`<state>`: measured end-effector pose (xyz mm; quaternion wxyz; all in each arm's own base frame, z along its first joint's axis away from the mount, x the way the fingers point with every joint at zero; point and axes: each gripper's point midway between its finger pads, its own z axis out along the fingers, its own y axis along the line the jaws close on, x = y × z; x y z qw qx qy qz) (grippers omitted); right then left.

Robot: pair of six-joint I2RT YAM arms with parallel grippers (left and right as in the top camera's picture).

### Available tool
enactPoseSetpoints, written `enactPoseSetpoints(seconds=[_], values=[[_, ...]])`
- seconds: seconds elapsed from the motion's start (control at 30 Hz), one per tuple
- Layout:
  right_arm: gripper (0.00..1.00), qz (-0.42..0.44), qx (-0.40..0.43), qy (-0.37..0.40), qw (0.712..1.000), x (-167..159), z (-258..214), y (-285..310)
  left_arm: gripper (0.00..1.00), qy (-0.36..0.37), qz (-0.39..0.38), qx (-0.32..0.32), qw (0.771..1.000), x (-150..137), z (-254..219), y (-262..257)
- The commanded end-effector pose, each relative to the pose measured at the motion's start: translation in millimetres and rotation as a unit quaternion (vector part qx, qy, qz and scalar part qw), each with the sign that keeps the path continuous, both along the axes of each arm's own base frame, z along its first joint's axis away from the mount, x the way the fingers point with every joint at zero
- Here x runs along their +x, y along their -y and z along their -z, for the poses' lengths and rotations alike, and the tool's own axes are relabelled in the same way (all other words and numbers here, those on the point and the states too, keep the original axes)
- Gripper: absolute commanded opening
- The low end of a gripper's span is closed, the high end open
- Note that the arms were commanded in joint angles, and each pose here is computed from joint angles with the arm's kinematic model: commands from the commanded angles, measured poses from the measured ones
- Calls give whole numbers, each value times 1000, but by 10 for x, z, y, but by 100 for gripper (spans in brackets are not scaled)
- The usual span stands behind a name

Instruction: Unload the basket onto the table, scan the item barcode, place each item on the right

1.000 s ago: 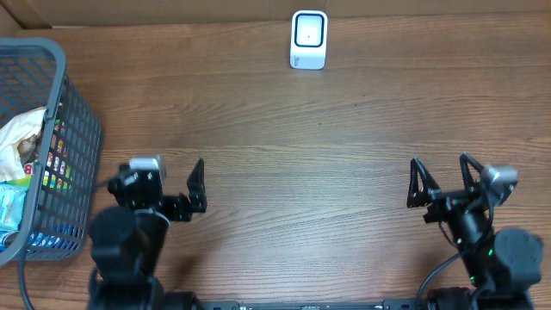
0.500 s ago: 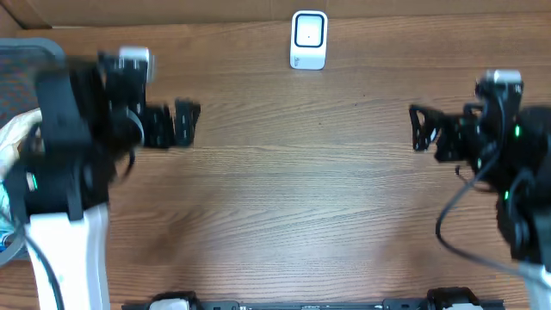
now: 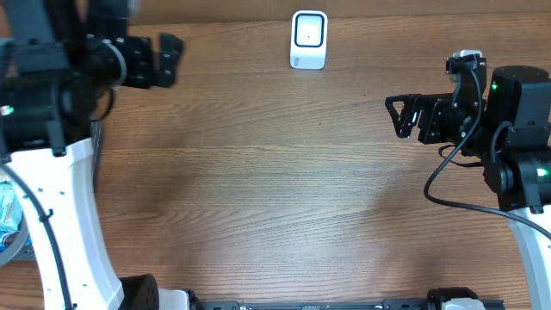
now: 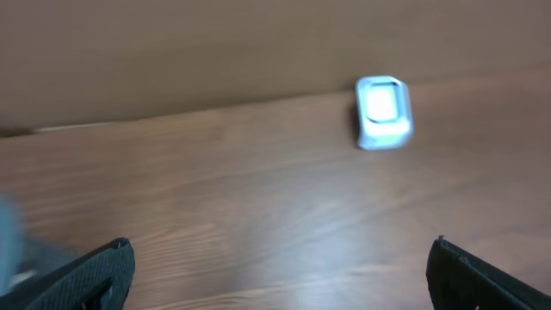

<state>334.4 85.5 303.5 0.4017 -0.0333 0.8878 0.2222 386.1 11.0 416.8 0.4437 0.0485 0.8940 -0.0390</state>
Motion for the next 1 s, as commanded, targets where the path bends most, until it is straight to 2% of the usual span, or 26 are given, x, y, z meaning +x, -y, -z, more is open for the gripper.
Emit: enactPoseSetpoints(seconds=[0.0,0.2,0.37,0.47,0.6,0.67,0.97], values=[[100,-11,3,13,1000,-2,-111,-43,100,13,-98,20,995,-87,-103,-641],[100,-11,3,6,1000,-21,-85,-42,100,35,-278,21,960,-309,-127,-2007],[100,-11,2,-4,1000,-50,-49,-40,100,9,-347,10,938,-403,191,-2753],[100,-4,-5,-21,1000,-88,22,-7,98,-29,-352,-5,936,-269,558,-2947],[100,16,-25,-46,999,-140,136,82,90,-84,-353,-25,931,-87,1102,-3131],[100,16,-25,-54,998,-168,164,83,100,-107,-354,-33,928,-18,1356,-3211],[100,15,-23,-56,998,-174,166,76,100,-208,-386,-23,899,24,2317,-3548]])
